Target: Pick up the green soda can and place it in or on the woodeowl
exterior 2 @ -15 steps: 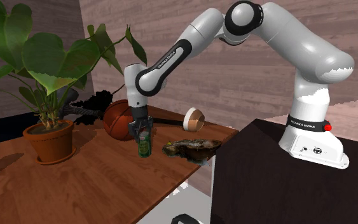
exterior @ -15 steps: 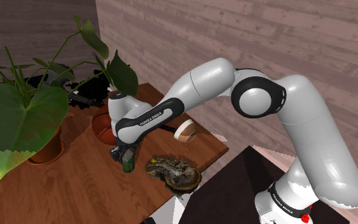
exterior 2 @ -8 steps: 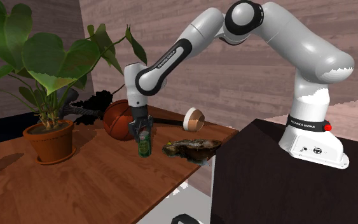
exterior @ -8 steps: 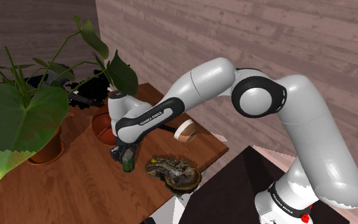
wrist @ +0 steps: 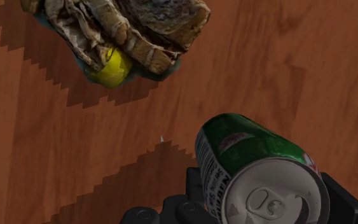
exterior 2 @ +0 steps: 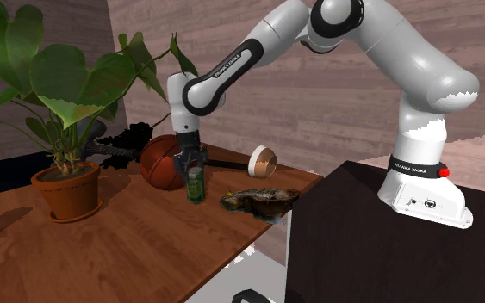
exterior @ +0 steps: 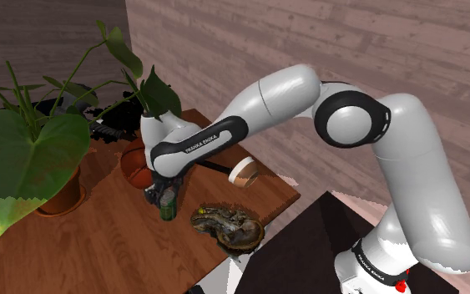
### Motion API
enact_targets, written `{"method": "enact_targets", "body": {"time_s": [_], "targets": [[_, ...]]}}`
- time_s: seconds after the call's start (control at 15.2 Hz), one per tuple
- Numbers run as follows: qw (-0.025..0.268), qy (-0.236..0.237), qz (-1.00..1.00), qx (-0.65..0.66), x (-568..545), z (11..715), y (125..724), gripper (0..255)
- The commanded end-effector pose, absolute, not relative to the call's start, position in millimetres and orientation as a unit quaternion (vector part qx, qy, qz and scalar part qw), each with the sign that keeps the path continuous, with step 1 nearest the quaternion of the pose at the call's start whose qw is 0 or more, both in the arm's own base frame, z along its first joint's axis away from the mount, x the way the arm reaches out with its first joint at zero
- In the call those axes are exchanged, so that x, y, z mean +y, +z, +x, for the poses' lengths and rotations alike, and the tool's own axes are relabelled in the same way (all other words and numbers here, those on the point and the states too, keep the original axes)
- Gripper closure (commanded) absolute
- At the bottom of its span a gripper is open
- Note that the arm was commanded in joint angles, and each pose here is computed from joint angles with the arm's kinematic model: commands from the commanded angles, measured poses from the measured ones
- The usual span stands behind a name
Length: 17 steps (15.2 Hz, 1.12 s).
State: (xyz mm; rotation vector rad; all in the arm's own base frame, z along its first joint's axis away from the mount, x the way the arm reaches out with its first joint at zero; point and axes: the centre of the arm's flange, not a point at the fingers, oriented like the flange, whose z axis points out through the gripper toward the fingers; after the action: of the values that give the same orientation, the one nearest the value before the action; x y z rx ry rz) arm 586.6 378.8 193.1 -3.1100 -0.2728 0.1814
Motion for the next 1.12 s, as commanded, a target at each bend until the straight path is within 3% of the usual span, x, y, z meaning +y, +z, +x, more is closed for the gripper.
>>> {"method": "enact_targets", "body": {"time_s": [0.0,1.06], "targets": [[0.007,0.058,-0.994,-0.087,379.7,587.5,204.3,255],[0.007,0.058,-0.994,-0.087,379.7,587.5,288.7,255]]}}
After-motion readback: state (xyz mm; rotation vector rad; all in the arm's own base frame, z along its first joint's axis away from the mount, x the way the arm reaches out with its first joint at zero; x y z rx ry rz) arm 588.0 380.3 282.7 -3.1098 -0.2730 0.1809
